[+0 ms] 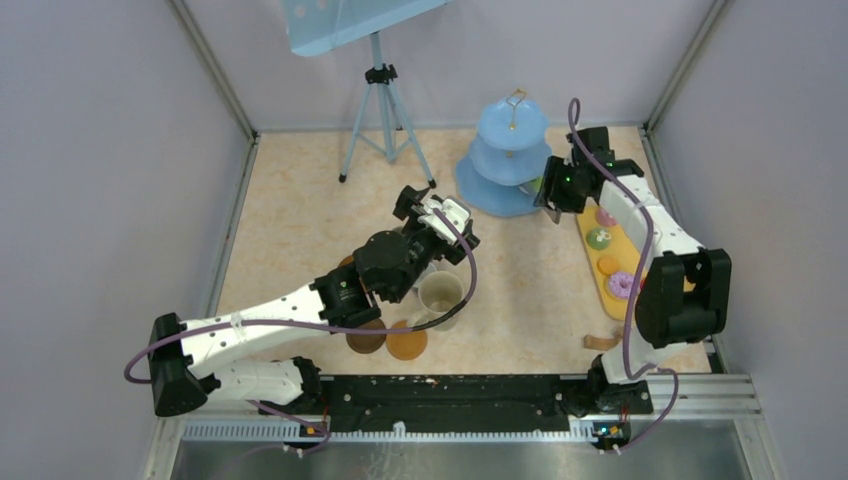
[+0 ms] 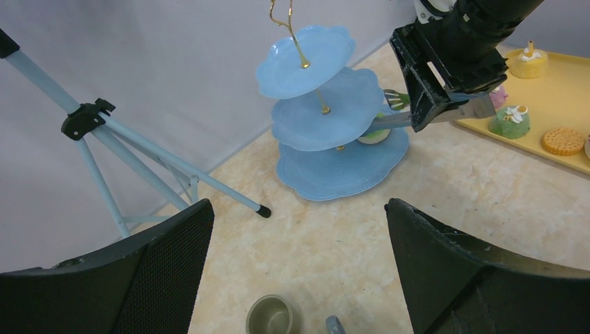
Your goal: Serve the afternoon tea
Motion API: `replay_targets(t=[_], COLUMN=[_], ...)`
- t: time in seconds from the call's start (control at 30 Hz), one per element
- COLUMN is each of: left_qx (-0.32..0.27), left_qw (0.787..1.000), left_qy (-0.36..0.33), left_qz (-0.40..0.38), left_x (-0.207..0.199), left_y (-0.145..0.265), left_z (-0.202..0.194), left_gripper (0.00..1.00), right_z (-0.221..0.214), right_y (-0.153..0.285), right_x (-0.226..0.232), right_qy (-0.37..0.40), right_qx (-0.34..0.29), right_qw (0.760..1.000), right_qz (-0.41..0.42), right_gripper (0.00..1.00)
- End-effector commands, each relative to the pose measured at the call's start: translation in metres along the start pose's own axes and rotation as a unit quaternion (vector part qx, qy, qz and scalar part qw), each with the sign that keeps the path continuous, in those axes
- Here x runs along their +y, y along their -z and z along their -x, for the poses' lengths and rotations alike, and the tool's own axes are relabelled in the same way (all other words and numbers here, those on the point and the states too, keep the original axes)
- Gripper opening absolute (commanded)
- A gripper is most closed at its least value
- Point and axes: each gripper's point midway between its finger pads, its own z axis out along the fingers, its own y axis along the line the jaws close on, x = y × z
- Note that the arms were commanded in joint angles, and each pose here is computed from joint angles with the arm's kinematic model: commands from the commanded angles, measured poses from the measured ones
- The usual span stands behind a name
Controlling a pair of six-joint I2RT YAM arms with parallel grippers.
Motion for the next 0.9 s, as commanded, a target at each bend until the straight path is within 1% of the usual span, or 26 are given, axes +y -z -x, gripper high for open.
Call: replay_targets(t=[0.0, 0.23, 0.3, 0.33, 0.47, 0.53, 0.67, 0.73, 0.87], left_qx=[-0.027, -0.023, -0.022, -0.02, -0.018, -0.019, -0.02, -0.024, -0.034], left_qw=[0.999, 0.999, 0.999, 1.0, 1.0, 1.0, 1.0, 1.0, 0.999], left_qy=[0.024, 0.023, 0.024, 0.023, 0.022, 0.023, 0.022, 0.019, 0.004], left_qz=[0.005, 0.001, -0.001, -0.002, -0.003, -0.003, -0.004, -0.002, 0.0], left_x=[0.007, 0.003, 0.001, 0.0, -0.001, 0.0, -0.002, -0.001, -0.006], left_y=[0.0, -0.002, -0.003, -0.003, -0.004, -0.004, -0.004, -0.002, 0.004], left_z=[0.023, 0.019, 0.018, 0.017, 0.015, 0.015, 0.015, 0.016, 0.02], left_gripper=[0.99, 0.99, 0.99, 0.99, 0.99, 0.99, 0.99, 0.99, 0.99], right_z=[-0.008, -0.048, -0.06, -0.07, -0.089, -0.097, -0.114, -0.124, -0.138], right_y=[0.028, 0.069, 0.084, 0.092, 0.128, 0.146, 0.173, 0.182, 0.188], right_x=[0.003, -0.018, -0.027, -0.033, -0.059, -0.072, -0.096, -0.11, -0.13], right_qy=[0.007, 0.006, 0.004, -0.003, -0.029, -0.064, -0.159, -0.207, -0.258], right_qx=[-0.009, 0.01, 0.01, 0.017, 0.001, -0.014, -0.052, -0.065, -0.073], right_qw=[1.0, 0.999, 0.999, 0.998, 0.992, 0.985, 0.967, 0.955, 0.94], right_qz=[0.007, -0.032, -0.048, -0.062, -0.126, -0.159, -0.194, -0.204, -0.212], right_gripper=[0.51, 0.48, 0.44, 0.43, 0.43, 0.43, 0.43, 0.43, 0.43])
